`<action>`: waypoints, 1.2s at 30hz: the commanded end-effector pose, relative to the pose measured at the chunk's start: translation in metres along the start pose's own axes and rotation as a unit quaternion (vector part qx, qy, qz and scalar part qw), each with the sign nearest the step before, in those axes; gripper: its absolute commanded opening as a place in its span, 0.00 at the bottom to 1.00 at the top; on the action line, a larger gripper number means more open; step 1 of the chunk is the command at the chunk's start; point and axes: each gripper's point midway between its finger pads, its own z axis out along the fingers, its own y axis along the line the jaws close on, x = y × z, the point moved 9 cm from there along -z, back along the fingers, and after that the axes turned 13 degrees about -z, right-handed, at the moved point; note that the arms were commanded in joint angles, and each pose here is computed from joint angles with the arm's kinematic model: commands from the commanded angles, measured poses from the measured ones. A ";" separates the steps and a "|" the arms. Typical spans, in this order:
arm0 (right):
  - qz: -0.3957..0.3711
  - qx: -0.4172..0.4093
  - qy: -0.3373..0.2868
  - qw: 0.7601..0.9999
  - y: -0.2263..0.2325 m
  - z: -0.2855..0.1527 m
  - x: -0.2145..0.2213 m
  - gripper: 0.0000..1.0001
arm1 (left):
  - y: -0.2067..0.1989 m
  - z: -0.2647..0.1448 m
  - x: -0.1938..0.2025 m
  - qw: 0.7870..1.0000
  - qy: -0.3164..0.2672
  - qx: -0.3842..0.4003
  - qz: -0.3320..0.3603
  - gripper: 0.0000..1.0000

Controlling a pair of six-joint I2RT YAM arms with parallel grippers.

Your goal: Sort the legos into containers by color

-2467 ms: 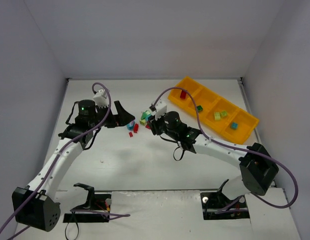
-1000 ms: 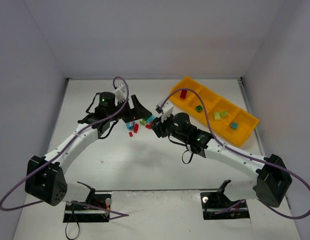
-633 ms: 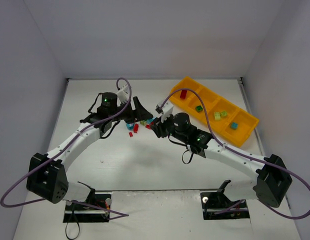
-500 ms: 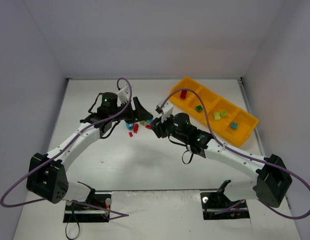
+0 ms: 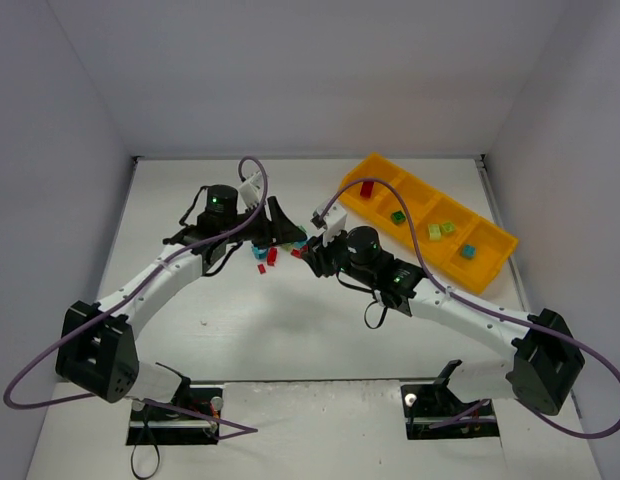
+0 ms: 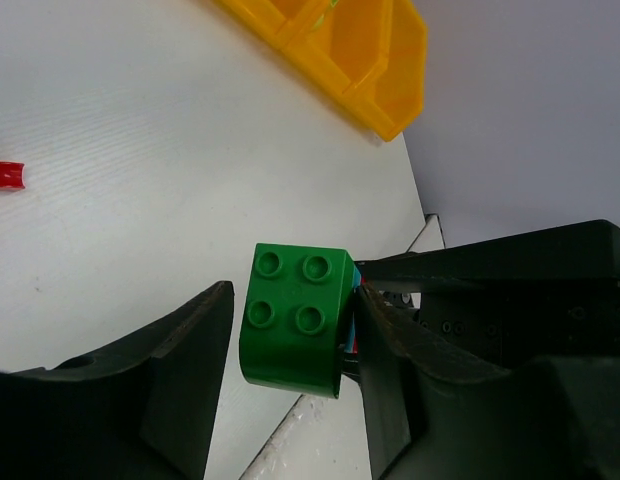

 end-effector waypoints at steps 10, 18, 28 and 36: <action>0.007 0.000 -0.061 0.998 0.000 -0.004 -0.025 0.00 | -0.027 -0.002 -0.010 0.996 -0.006 0.074 0.050 0.20; 0.013 0.004 -0.041 0.999 0.002 -0.007 -0.006 0.00 | -0.033 -0.009 -0.009 0.994 -0.018 0.085 0.064 0.00; 0.020 0.044 -0.017 0.999 -0.005 -0.022 0.011 0.00 | -0.037 -0.013 -0.011 0.994 -0.022 0.088 0.067 0.00; 0.139 0.313 0.069 0.937 -0.096 -0.065 0.042 0.00 | -0.023 -0.020 -0.004 0.996 -0.040 0.043 0.067 0.00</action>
